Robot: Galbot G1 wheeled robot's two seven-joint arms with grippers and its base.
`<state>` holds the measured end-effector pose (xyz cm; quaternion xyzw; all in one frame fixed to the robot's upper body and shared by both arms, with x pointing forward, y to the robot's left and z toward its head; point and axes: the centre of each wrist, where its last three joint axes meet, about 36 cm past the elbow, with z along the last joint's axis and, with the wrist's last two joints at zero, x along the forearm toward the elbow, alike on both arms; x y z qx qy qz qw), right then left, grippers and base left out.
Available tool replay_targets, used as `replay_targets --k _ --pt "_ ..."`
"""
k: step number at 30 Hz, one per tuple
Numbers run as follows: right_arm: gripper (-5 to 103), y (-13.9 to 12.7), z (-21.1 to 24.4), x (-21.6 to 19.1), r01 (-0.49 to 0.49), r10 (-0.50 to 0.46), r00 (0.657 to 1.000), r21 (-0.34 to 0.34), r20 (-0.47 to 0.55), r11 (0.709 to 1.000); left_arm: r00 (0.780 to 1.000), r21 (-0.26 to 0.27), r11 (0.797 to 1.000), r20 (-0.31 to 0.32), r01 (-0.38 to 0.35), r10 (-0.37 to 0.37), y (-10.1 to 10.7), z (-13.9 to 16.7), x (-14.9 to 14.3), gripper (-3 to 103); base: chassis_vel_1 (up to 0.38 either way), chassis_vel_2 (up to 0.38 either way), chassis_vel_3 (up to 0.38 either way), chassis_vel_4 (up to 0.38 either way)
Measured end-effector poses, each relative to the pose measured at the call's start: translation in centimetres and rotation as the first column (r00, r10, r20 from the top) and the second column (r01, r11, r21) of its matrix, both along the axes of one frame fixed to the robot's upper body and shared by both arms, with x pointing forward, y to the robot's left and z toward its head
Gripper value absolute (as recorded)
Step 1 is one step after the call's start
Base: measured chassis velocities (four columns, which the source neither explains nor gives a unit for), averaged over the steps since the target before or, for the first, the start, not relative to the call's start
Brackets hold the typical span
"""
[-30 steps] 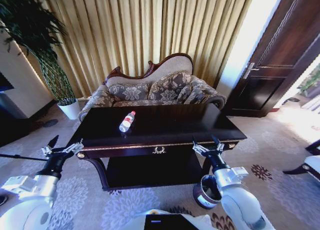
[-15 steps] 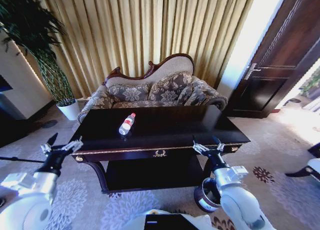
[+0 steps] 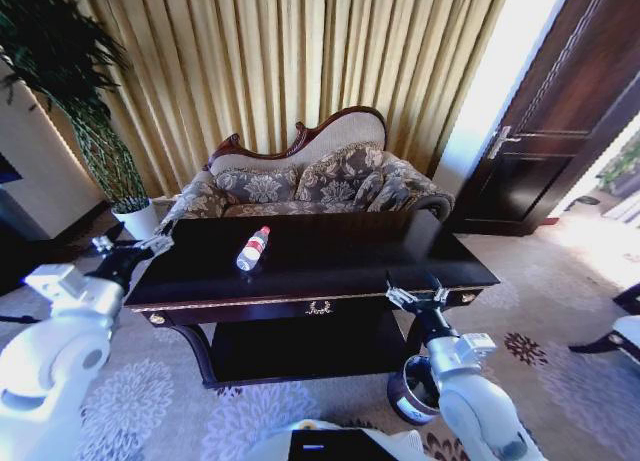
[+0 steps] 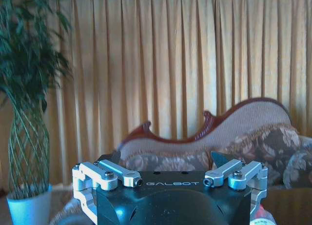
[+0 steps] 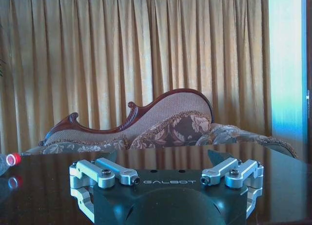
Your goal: Move to the front of the table and place the trash on the table into the trash bin.
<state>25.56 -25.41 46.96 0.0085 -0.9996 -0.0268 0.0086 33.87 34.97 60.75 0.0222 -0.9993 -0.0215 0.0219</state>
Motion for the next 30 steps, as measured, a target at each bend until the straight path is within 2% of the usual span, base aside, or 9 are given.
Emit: replay_targets --k 5,9,14,19,22,24,30 --pt "100 0.0 -0.3 0.0 0.003 -0.003 1.000 -0.002 -0.008 1.000 0.999 -0.020 1.000 -0.038 0.016 -0.017 -1.4 -0.7 2.0 100 0.000 0.000 0.000 0.000" --pt "100 -0.6 -0.6 0.1 0.021 -0.022 1.000 -0.016 -0.015 1.000 0.994 -0.043 0.998 -0.093 0.056 -0.060 -4.0 -2.1 4.9 100 0.000 0.000 0.000 0.000" --pt "100 -0.8 -0.8 0.0 0.028 -0.028 0.999 -0.022 -0.023 0.999 0.985 -0.052 0.993 -0.129 0.107 -0.113 -6.0 -2.9 6.8 100 0.000 0.000 0.000 0.000" --pt "100 -0.7 -1.1 -0.1 0.024 -0.025 0.999 -0.020 -0.033 1.000 0.968 -0.050 0.985 -0.186 0.163 -0.169 -8.0 -3.9 8.3 100 0.000 0.000 0.000 0.000" --pt "100 -0.7 -1.2 0.0 0.024 -0.025 0.999 -0.021 -0.035 0.999 0.945 -0.034 0.979 -0.256 0.201 -0.202 -9.5 -4.5 8.6 100 0.000 0.000 0.000 0.000" --pt "100 -0.8 -1.2 0.0 0.028 -0.029 0.999 -0.024 -0.033 0.999 0.931 -0.029 0.978 -0.301 0.207 -0.206 -10.2 -4.7 8.7 100 0.000 0.000 0.000 0.000" --pt "100 -1.1 -1.1 0.0 0.041 -0.042 0.999 -0.029 -0.028 0.999 0.914 -0.029 0.979 -0.353 0.202 -0.199 -10.7 -5.9 9.5 100 0.000 0.000 0.000 0.000"
